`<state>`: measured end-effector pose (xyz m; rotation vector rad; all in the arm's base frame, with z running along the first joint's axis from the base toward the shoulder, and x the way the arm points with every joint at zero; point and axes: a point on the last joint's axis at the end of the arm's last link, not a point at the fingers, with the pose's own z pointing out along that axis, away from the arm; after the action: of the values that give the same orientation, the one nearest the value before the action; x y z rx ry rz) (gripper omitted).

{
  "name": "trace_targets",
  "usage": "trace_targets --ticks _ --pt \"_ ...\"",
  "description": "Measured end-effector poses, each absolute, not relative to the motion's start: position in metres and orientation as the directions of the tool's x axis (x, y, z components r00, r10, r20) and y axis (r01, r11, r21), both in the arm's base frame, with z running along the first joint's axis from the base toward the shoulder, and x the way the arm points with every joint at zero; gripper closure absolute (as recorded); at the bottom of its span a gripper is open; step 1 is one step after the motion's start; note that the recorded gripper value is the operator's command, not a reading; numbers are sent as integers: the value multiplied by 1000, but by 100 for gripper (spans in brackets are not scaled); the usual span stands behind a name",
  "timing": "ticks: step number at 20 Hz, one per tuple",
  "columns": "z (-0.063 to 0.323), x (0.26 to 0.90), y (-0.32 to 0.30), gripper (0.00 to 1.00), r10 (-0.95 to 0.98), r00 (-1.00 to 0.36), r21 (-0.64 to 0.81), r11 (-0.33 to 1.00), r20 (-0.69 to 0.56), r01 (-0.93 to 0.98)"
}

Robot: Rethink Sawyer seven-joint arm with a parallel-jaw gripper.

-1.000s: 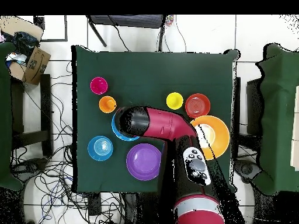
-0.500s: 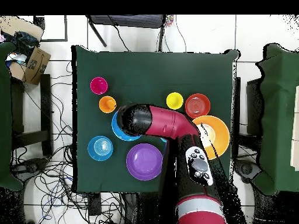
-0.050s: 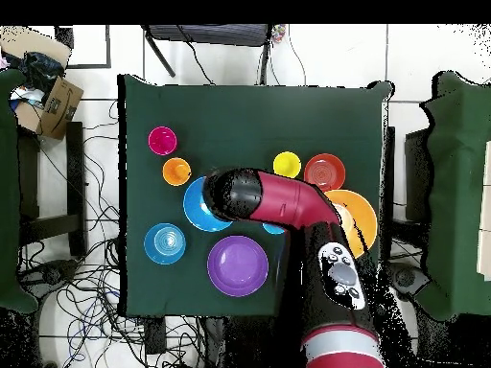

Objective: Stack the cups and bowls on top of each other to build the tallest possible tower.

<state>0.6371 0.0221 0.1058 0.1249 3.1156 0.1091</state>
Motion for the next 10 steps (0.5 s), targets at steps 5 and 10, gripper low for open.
trace_targets --ticks 5,10 --pt "118 640 -3 0 118 -992 67 991 -39 115" --pt "134 645 -24 0 146 -987 61 988 -65 142"
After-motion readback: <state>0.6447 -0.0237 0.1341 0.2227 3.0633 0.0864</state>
